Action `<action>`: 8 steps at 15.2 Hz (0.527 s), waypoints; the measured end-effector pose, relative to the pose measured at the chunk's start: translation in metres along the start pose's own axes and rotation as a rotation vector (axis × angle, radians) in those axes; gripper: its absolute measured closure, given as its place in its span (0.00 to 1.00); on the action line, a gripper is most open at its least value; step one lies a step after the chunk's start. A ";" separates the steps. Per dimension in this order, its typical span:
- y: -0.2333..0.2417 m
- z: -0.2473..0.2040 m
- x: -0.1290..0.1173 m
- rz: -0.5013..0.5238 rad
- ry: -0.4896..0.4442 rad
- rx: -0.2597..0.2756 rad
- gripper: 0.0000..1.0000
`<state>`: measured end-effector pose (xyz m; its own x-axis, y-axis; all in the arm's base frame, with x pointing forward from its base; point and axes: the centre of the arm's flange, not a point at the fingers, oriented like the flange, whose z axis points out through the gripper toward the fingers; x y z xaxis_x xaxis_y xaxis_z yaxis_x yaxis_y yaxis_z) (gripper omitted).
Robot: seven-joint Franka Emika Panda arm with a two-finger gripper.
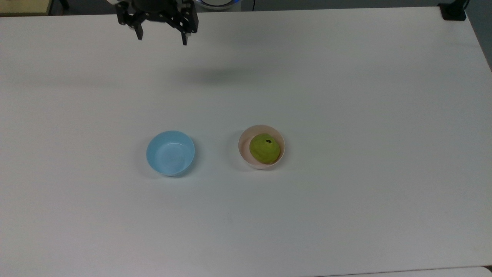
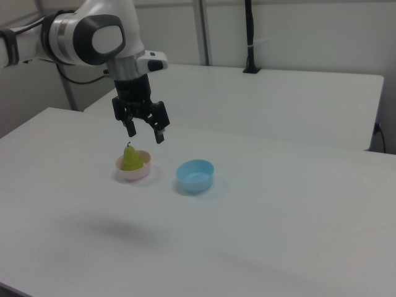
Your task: Pick up a pear from the bowl
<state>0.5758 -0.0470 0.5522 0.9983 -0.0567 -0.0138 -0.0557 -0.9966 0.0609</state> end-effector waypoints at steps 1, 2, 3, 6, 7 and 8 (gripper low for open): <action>-0.013 0.003 0.010 -0.012 0.013 0.014 0.00; -0.030 0.005 0.023 -0.025 0.036 0.039 0.00; -0.048 0.010 0.035 -0.037 0.061 0.059 0.00; -0.114 0.053 0.072 -0.111 0.104 0.045 0.00; -0.141 0.075 0.081 -0.144 0.110 0.030 0.00; -0.161 0.091 0.086 -0.170 0.115 0.020 0.00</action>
<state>0.6695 0.1028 0.4500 0.9887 0.1186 0.0919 0.1147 -0.9923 0.0471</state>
